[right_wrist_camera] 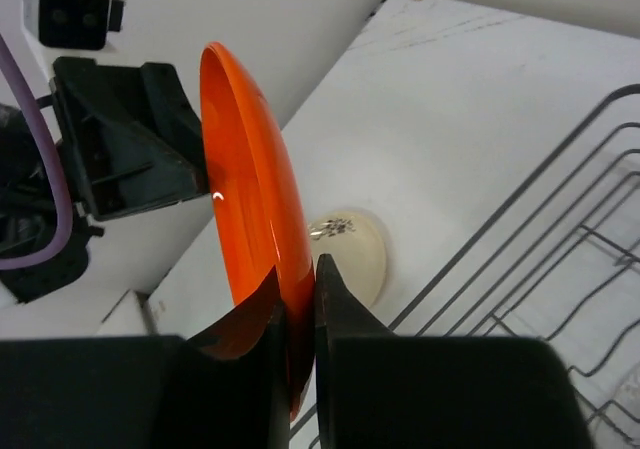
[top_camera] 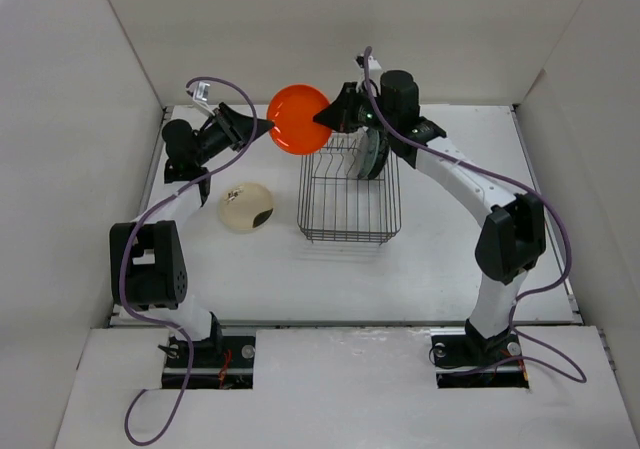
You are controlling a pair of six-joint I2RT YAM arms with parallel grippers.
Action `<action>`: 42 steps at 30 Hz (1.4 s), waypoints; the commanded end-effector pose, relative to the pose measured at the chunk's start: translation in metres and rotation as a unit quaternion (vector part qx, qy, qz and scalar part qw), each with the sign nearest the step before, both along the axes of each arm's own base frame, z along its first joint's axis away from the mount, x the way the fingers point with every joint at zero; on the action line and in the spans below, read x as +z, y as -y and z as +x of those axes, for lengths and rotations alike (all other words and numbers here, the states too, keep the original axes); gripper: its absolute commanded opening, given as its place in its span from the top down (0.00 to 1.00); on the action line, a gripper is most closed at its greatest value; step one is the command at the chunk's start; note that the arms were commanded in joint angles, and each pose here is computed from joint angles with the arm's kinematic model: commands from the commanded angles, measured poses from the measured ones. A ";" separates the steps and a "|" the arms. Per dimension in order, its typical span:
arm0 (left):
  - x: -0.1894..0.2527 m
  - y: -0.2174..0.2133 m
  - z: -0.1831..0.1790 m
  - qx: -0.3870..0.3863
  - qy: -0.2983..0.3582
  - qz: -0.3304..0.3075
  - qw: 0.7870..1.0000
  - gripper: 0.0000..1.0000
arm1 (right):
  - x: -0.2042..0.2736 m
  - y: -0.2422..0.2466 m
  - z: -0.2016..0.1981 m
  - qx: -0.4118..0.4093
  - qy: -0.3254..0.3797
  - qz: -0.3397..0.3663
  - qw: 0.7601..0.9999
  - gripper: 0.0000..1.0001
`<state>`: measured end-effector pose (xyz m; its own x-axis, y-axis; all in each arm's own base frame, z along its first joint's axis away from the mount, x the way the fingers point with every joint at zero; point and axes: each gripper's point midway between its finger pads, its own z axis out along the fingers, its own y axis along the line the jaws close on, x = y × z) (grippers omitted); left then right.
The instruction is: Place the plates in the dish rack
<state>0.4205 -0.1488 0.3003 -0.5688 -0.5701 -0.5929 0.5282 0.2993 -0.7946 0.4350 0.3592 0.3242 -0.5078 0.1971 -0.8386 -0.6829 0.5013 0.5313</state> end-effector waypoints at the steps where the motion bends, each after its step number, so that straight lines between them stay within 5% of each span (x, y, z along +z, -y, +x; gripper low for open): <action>1: 0.000 -0.006 0.012 0.032 -0.019 0.023 0.999 0.67 | 0.059 0.005 0.001 -0.044 0.047 0.051 0.997 1.00; 2: -0.004 -0.010 0.017 0.052 -0.031 0.038 0.997 0.55 | 0.060 0.009 0.003 -0.078 0.041 0.044 0.995 1.00; 4: -0.022 -0.033 0.039 0.142 -0.080 0.078 0.983 0.12 | 0.046 0.032 0.007 -0.169 0.018 -0.016 0.985 1.00; 5: -0.035 -0.043 0.041 0.167 -0.130 0.105 0.972 0.00 | 0.038 0.047 0.015 -0.260 0.018 -0.054 0.964 1.00; 7: -0.047 -0.067 0.048 0.232 -0.166 0.158 0.946 0.00 | 0.018 0.069 0.010 -0.332 -0.006 -0.141 0.933 1.00; 8: -0.060 -0.088 0.052 0.286 -0.215 0.195 0.913 0.00 | 0.011 0.091 0.014 -0.397 -0.007 -0.180 0.900 1.00; 12: -0.077 -0.132 0.054 0.378 -0.286 0.262 0.841 0.00 | -0.018 0.124 0.003 -0.483 -0.023 -0.281 0.829 1.00; 15: -0.085 -0.148 0.051 0.409 -0.313 0.283 0.809 0.00 | -0.032 0.129 0.002 -0.495 -0.033 -0.301 0.815 1.00; 19: -0.082 -0.150 0.051 0.415 -0.316 0.280 0.806 0.00 | -0.037 0.138 0.003 -0.520 -0.035 -0.310 0.795 1.00; 42: -0.086 -0.140 0.049 0.391 -0.315 0.276 0.820 0.00 | -0.083 0.128 0.054 -0.526 -0.056 -0.351 0.772 1.00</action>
<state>0.4698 -0.0069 0.2025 -0.4557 -0.6641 -0.5927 -0.4844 0.7437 -0.4607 0.4837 0.2301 0.2229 -0.5025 0.0495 -0.8632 0.3077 0.9432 -0.1250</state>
